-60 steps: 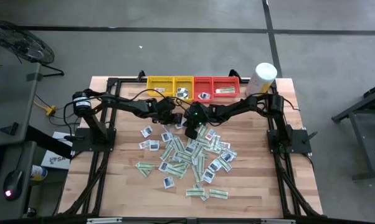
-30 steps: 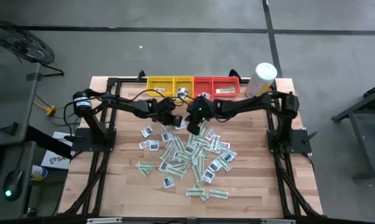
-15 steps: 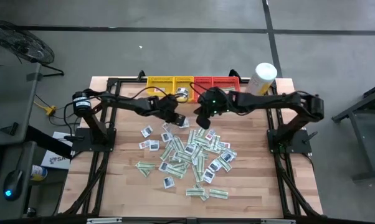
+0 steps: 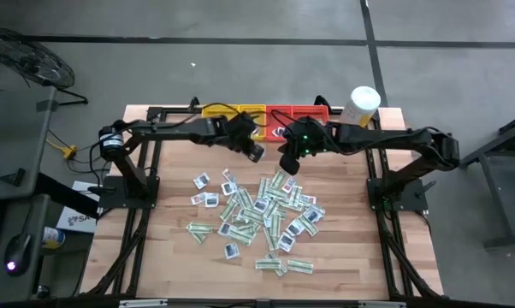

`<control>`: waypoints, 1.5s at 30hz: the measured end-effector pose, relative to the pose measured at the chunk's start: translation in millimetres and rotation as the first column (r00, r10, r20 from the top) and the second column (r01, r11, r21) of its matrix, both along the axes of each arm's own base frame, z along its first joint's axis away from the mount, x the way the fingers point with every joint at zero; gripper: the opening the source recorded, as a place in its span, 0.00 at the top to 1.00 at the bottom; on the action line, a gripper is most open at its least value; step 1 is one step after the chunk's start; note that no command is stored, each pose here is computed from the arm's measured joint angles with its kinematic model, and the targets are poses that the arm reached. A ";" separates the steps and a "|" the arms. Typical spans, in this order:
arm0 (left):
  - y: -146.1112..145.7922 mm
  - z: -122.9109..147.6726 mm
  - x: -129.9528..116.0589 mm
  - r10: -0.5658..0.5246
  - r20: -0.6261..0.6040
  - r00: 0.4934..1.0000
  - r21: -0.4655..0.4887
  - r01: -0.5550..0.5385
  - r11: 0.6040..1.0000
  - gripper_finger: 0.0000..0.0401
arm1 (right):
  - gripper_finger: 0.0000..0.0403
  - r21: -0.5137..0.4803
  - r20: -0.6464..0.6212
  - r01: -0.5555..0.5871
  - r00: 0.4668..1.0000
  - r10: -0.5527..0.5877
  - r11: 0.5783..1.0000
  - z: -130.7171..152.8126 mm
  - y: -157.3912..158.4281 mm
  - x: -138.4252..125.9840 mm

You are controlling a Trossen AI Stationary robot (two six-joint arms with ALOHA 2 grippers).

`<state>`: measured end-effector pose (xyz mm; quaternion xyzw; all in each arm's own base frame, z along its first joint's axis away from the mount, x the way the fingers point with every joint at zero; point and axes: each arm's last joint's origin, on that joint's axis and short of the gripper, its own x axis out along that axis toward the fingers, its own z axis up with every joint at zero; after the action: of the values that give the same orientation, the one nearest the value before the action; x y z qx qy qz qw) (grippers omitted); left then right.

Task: Pick & Place First Aid Supplies
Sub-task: Put the gray packet into the right yellow bin

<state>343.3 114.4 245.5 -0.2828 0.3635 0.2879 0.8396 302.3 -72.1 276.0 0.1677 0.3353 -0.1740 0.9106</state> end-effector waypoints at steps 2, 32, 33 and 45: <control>2.3 8.9 0.4 0.018 -0.030 0.999 0.074 -0.015 0.997 1.00 | 0.97 -0.006 -0.005 0.004 1.000 -0.004 1.000 -0.3 -0.2 -0.2; 112.8 -14.5 -23.8 0.230 -0.015 0.973 -0.013 -0.230 0.973 1.00 | 0.97 -0.220 -0.045 0.020 0.999 -0.031 0.975 2.4 -10.2 -1.3; 113.6 -17.3 -23.0 0.236 -0.019 0.971 -0.019 -0.237 0.971 1.00 | 0.97 -0.220 -0.045 0.020 0.999 -0.031 0.975 2.4 -10.3 -1.3; 116.0 -31.6 -17.7 0.224 -0.034 0.974 -0.052 -0.225 0.973 0.94 | 0.97 -0.209 -0.045 0.013 0.999 -0.023 0.978 2.1 -11.6 -1.8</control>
<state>325.5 230.3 213.8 -0.3414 0.3489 0.3747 0.7882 300.5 -83.7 278.1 0.0703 0.3352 -0.2205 0.9133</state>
